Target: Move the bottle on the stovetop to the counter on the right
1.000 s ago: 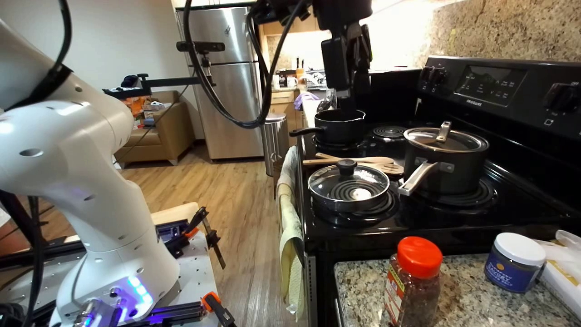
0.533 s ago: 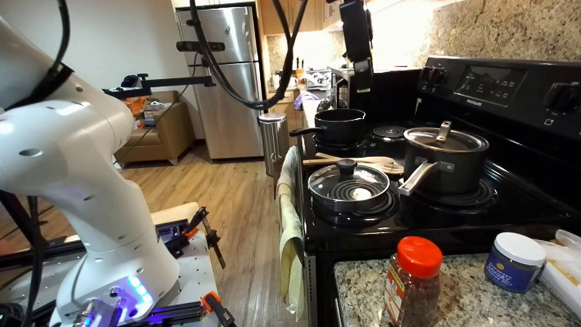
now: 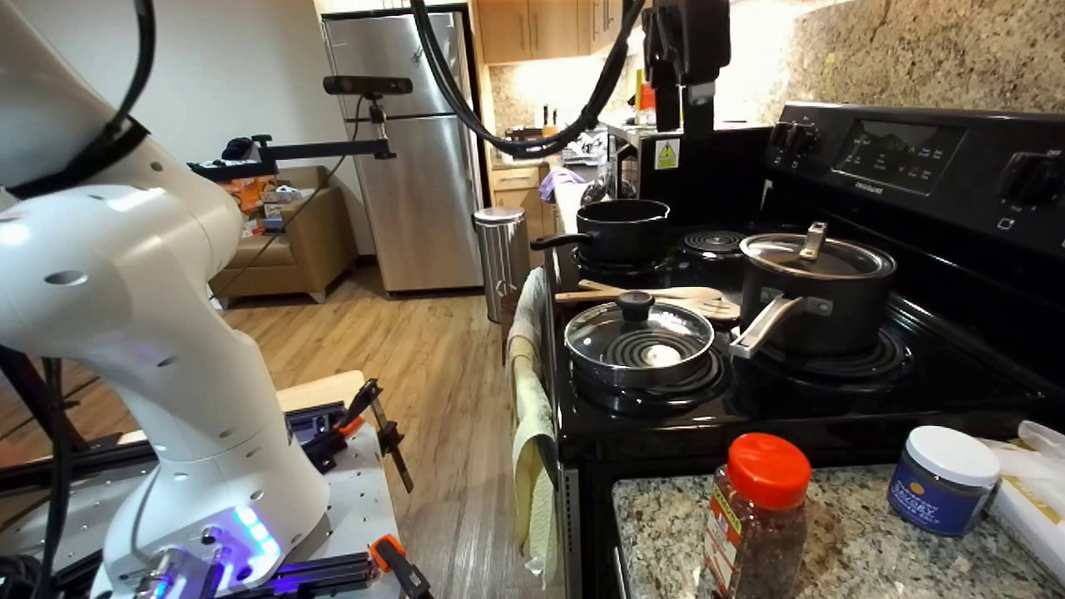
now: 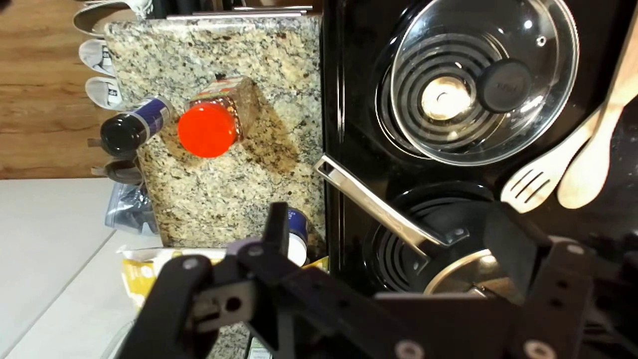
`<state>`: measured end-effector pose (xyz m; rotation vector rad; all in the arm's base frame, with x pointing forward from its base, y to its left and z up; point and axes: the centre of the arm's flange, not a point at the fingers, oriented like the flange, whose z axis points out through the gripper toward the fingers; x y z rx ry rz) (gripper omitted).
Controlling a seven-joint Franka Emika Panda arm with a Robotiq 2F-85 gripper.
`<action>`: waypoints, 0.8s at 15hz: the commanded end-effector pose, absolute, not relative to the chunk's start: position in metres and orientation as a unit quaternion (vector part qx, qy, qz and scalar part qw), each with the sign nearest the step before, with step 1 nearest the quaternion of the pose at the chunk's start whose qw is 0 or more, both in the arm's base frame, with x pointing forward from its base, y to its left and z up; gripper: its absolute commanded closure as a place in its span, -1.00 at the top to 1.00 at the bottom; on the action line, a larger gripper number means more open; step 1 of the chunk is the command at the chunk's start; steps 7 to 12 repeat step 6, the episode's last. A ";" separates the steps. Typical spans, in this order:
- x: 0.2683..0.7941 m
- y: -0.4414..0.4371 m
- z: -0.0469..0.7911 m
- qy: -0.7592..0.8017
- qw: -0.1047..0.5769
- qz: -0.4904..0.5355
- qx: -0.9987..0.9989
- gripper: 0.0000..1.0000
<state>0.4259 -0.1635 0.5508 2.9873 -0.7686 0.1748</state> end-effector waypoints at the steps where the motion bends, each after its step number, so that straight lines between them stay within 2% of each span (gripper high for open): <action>1: 0.427 -0.164 0.550 -0.248 0.026 0.055 0.967 1.00; 12: 0.427 -0.164 0.549 -0.246 0.026 0.055 0.967 1.00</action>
